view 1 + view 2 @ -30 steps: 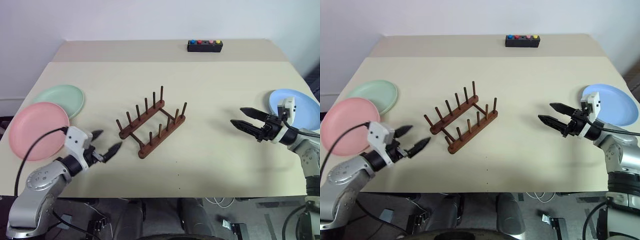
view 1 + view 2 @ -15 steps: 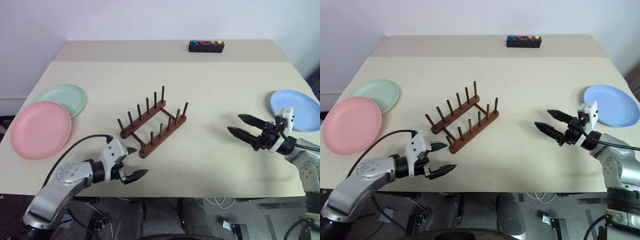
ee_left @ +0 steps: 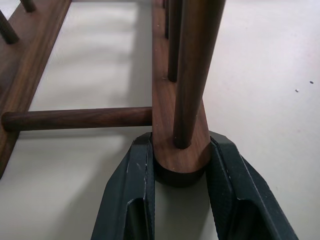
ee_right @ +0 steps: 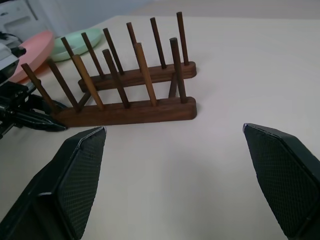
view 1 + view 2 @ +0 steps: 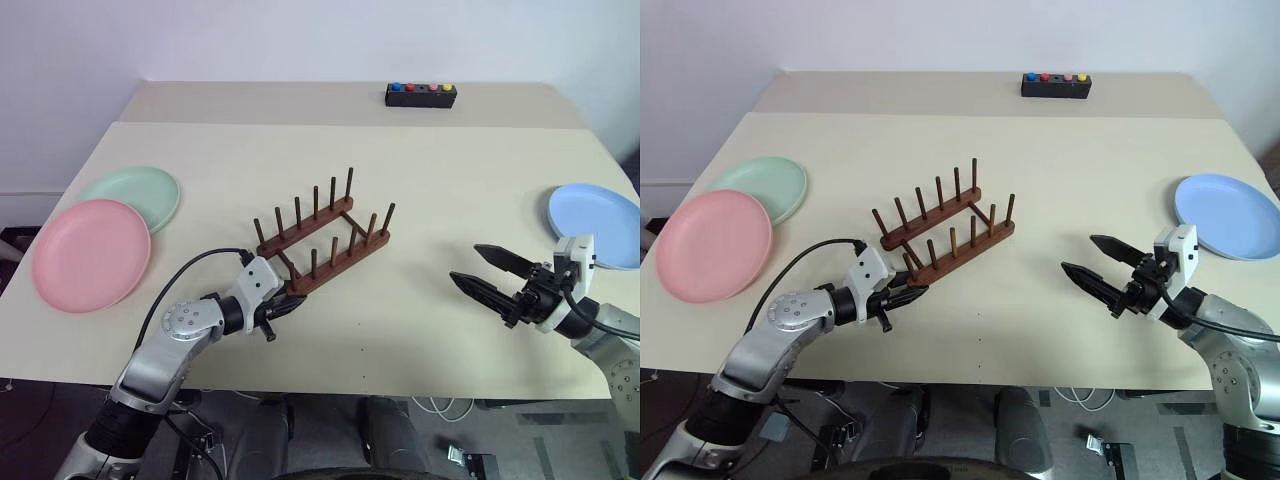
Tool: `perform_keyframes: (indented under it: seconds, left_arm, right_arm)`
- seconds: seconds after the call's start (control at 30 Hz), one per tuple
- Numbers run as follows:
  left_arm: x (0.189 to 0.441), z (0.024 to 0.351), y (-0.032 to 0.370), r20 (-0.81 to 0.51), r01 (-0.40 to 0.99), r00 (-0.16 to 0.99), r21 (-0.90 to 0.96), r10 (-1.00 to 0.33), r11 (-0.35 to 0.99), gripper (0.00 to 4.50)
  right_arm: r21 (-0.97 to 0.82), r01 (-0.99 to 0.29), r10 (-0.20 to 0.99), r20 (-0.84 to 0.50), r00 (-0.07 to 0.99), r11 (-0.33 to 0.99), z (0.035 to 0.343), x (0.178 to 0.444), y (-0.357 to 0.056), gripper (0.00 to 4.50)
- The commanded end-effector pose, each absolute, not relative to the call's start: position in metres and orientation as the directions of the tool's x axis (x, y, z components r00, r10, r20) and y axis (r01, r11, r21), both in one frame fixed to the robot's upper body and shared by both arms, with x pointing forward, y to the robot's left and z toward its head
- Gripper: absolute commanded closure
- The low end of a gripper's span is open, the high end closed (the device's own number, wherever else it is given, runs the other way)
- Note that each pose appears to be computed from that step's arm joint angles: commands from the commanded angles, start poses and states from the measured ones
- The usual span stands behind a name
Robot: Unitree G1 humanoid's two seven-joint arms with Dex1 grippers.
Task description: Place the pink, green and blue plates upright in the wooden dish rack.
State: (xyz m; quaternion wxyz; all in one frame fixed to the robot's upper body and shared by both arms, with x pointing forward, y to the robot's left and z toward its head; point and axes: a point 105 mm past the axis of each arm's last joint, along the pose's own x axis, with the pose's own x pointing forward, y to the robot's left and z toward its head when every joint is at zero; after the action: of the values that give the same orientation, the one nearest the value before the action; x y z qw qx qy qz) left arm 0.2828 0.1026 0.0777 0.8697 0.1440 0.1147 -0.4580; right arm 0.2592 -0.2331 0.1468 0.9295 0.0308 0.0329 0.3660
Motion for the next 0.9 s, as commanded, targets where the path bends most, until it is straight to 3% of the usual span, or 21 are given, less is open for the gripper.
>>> perform_keyframes:
  seconds: [0.03,0.23,0.43,0.63,0.9]
  left_arm:
    - [0.287,0.071,0.099,-0.350,0.854,0.517,0.140,-0.781,0.502,3.71]
    - [0.296,0.077,0.077,-0.356,0.936,0.349,0.180,-0.867,0.303,3.71]
    - [0.326,0.092,0.048,-0.379,0.964,0.167,0.257,-0.910,0.070,3.71]
    - [0.348,0.098,0.025,-0.395,0.962,0.079,0.273,-0.915,-0.034,3.71]
    - [0.364,0.104,0.018,-0.395,0.956,0.076,0.290,-0.916,-0.046,3.71]
  right_arm:
    - [0.047,-0.685,0.686,0.013,0.728,0.727,0.161,0.257,-0.227,0.00]
    - [0.048,-0.666,0.667,0.001,0.745,0.744,0.156,0.258,-0.229,0.00]
    - [0.030,-0.624,0.625,-0.056,0.779,0.781,0.142,0.250,-0.240,0.00]
    - [0.022,-0.564,0.564,-0.048,0.824,0.826,0.141,0.237,-0.251,0.00]
    - [0.017,-0.515,0.515,-0.052,0.855,0.857,0.140,0.221,-0.256,0.00]
